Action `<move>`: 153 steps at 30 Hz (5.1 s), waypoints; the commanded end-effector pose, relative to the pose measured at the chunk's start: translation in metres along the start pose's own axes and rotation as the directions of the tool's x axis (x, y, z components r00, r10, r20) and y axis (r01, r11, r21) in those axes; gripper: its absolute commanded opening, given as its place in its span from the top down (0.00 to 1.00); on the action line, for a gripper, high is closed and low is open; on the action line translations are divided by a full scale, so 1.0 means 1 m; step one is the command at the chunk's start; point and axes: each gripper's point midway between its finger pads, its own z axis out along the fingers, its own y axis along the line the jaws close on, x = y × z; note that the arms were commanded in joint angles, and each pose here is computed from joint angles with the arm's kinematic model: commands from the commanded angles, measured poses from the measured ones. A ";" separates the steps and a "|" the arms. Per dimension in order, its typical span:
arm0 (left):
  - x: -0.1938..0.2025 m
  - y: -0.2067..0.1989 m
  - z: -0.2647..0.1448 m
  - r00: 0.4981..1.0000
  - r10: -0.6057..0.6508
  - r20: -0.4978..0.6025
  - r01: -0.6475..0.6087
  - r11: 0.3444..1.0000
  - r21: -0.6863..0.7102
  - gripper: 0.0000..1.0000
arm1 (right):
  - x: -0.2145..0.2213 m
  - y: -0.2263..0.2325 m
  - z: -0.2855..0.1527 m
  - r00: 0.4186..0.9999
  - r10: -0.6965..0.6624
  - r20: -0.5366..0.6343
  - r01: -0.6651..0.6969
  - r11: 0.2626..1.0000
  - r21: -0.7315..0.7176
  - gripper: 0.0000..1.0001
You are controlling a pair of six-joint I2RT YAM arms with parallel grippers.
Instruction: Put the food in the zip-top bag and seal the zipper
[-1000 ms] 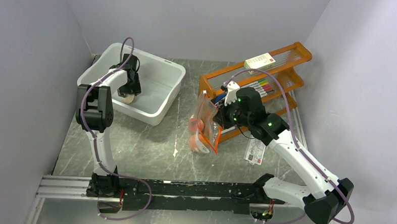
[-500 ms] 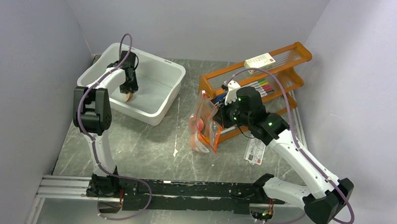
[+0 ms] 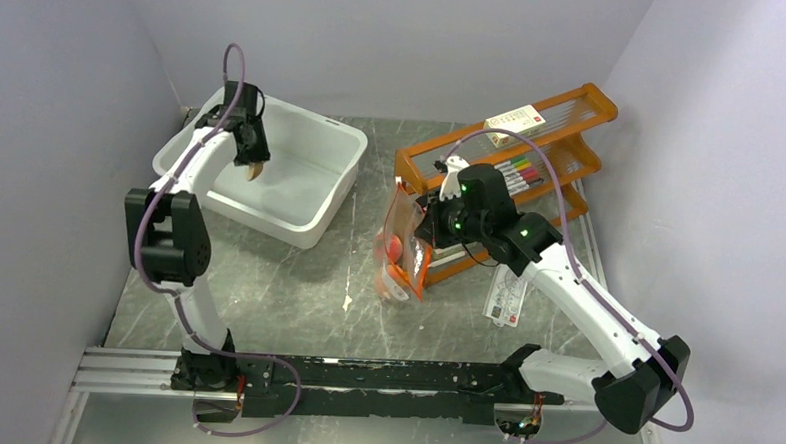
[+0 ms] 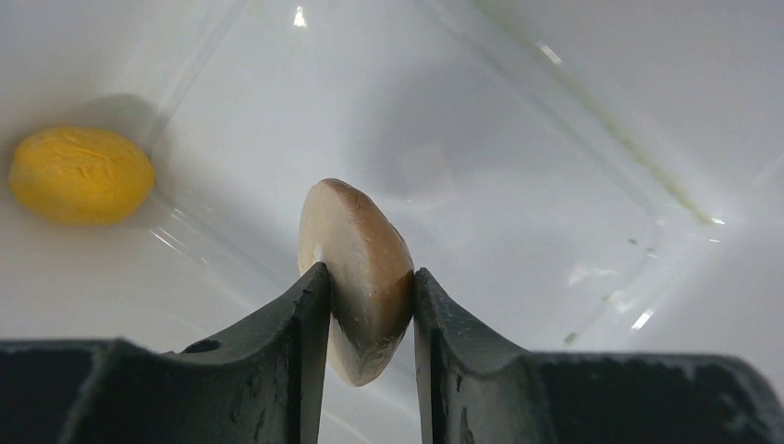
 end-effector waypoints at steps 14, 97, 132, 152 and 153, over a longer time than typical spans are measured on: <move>-0.026 -0.054 -0.148 0.966 -0.104 0.235 -0.024 0.873 0.487 0.71 | -0.014 0.035 -0.017 0.996 0.077 0.039 -0.074 0.994 -0.082 1.00; 0.133 -0.154 -0.311 1.000 0.025 -0.019 0.013 0.223 0.975 0.55 | -0.033 0.096 0.035 0.915 0.398 0.063 -0.376 0.900 -0.218 1.00; 0.060 -0.093 -0.261 0.964 -0.021 0.266 -0.151 0.778 0.610 0.00 | -0.010 0.081 0.002 0.985 0.137 0.102 -0.113 0.970 -0.215 1.00; -0.005 0.038 -0.094 0.879 -0.404 0.252 0.430 0.901 -0.059 0.26 | 0.003 0.065 -0.029 0.985 -0.014 0.171 0.046 0.982 -0.183 1.00; -0.009 0.044 -0.085 0.885 -0.382 0.265 0.420 0.902 -0.103 0.25 | 0.001 0.065 -0.031 0.986 -0.019 0.168 0.049 0.983 -0.179 1.00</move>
